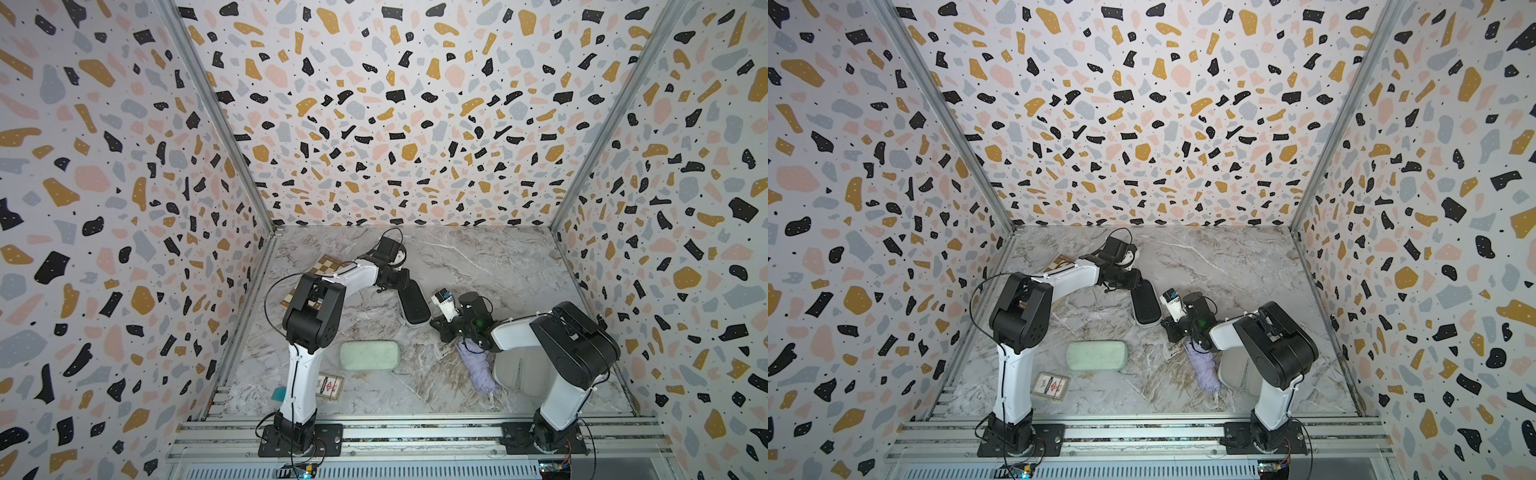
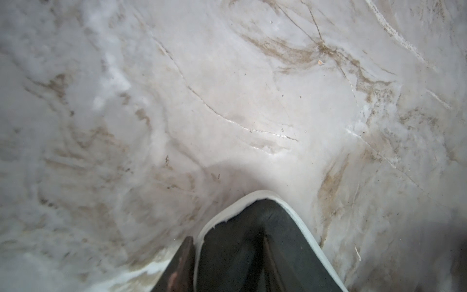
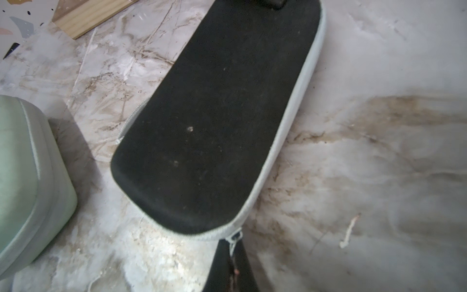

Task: Put umbrellas into zippered umbrella sleeves
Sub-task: Zip the zipper on the umbrella sleeve.

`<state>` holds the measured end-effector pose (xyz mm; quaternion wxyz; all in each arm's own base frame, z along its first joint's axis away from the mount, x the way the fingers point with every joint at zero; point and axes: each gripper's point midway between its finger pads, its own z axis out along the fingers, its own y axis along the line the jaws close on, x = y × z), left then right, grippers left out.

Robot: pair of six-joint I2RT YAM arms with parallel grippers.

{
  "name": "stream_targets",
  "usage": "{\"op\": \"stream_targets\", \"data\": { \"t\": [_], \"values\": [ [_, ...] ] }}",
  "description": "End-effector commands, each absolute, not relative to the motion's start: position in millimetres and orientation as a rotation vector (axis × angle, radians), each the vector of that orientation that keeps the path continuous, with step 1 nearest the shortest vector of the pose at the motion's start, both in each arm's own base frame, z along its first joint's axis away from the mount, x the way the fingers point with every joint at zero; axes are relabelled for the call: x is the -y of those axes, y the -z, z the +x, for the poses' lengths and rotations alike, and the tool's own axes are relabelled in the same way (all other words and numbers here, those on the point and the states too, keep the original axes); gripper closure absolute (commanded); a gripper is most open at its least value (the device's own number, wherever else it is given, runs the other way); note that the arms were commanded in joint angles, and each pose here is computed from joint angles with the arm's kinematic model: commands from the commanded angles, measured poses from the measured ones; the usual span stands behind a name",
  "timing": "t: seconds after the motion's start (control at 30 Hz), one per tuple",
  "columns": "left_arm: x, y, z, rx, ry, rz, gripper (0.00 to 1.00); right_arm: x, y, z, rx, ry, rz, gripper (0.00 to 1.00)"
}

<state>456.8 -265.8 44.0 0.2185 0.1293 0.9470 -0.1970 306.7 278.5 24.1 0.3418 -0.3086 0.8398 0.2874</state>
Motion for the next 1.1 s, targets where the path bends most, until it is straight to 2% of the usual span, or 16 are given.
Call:
{"op": "stream_targets", "data": {
  "t": [0.0,0.2,0.33,0.53,0.67,0.83,1.07],
  "values": [
    [211,6,428,-2.839,0.233,0.26,0.64,-279,2,277,-2.303,-0.745,-0.828,1.0],
    [212,9,424,-2.848,0.259,0.242,0.78,-295,0,259,-2.297,-0.765,-0.856,1.0],
    [210,11,425,-2.851,0.248,0.229,0.81,-299,-7,253,-2.279,-0.781,-0.866,1.0],
    [214,9,423,-2.831,0.312,0.16,1.0,-326,-11,239,-2.253,-0.843,-0.915,1.0],
    [217,4,421,-2.803,0.371,0.12,1.0,-348,-23,227,-2.206,-0.894,-0.938,1.0],
    [224,-3,415,-2.777,0.463,0.11,1.0,-364,-29,236,-2.193,-0.906,-0.914,1.0],
    [206,-18,404,-2.729,0.511,0.041,1.0,-336,-15,264,-2.243,-0.844,-0.857,1.0]
  ]
}}
